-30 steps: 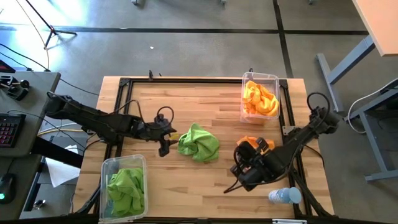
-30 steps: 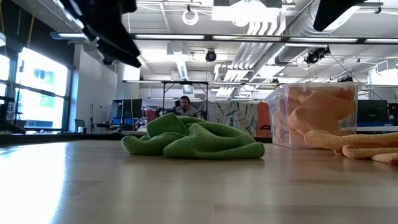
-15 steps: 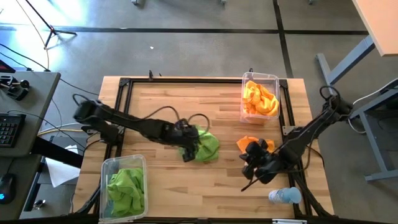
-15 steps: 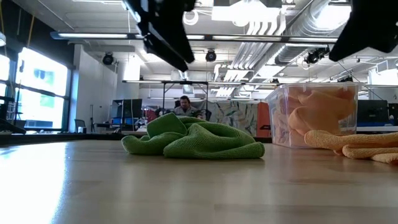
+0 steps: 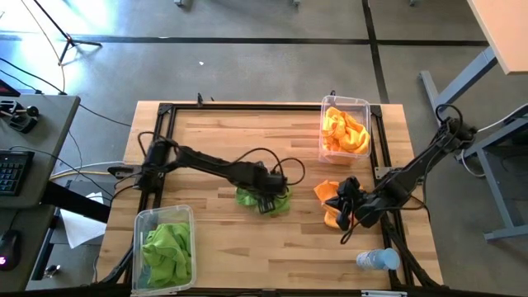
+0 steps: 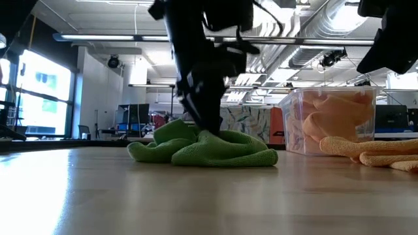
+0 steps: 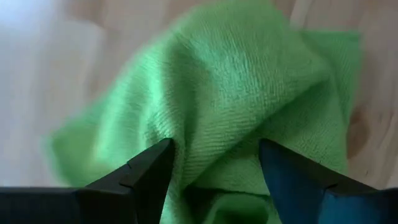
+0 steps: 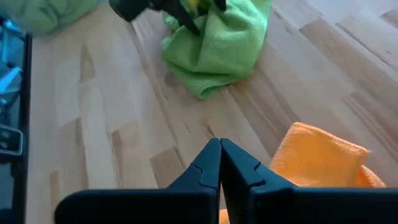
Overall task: Sort microfiber towel by color & place in baskets
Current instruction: Put the green microfiber towel into the bottom transparent bin
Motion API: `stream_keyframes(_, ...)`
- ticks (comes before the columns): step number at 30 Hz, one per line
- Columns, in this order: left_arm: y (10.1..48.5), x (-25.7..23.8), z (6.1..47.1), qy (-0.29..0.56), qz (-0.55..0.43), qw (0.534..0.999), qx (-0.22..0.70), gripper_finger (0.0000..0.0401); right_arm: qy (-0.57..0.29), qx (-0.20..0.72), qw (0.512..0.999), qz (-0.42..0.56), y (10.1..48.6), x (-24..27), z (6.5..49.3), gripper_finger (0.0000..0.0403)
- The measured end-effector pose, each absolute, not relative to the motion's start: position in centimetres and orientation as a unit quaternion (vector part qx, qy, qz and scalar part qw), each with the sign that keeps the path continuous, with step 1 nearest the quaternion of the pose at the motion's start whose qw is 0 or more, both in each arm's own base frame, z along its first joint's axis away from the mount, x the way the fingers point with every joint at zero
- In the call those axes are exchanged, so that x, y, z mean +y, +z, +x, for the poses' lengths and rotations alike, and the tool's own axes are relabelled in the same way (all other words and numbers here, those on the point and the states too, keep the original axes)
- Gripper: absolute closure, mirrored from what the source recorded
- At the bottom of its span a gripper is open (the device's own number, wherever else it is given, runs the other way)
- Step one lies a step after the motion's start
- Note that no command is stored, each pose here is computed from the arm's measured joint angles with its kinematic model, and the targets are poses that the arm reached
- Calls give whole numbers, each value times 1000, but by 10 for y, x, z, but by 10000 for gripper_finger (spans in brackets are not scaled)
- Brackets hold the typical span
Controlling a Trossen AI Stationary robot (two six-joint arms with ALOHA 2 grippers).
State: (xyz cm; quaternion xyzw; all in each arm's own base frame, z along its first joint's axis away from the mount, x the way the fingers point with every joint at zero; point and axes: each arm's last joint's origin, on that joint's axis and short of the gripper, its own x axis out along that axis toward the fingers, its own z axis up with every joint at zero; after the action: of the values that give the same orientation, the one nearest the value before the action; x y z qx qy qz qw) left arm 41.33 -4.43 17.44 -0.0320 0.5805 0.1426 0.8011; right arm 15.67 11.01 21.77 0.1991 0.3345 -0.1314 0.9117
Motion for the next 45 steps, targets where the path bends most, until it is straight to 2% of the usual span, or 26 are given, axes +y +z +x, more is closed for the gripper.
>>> stream_keyframes(7, 132, -43, 420, 151, -114, 759, 623, 175, -93, 357, 916, 160, 217, 109, 154, 403)
stream_keyframes(10, 121, -46, 420, 173, -134, 745, 630, 196, -79, 366, 914, 156, 217, 110, 154, 403)
stream_keyframes(13, 119, -53, 419, 181, -143, 740, 631, 252, -76, 369, 913, 156, 217, 110, 154, 403)
stream_keyframes(17, 129, -62, 415, 178, -150, 743, 627, 365, -70, 371, 914, 149, 217, 111, 154, 403)
stream_keyframes(19, 140, -64, 413, 178, -163, 748, 618, 385, -67, 371, 915, 145, 217, 111, 154, 403)
stream_keyframes(22, 160, -67, 400, 178, -162, 739, 629, 373, -61, 374, 914, 146, 217, 111, 154, 403)
stream_keyframes(28, 243, -82, 362, 153, -150, 773, 597, 394, -59, 376, 913, 145, 217, 111, 154, 403)
stream_keyframes(34, 314, -103, 310, 123, -157, 821, 536, 396, -102, 340, 926, 133, 218, 108, 155, 403)
stream_keyframes(39, 343, -122, 266, 110, -183, 820, 531, 397, -122, 317, 931, 132, 220, 108, 157, 403)
stream_keyframes(45, 359, -148, 214, 94, -191, 804, 556, 400, -152, 305, 921, 188, 220, 103, 160, 403)
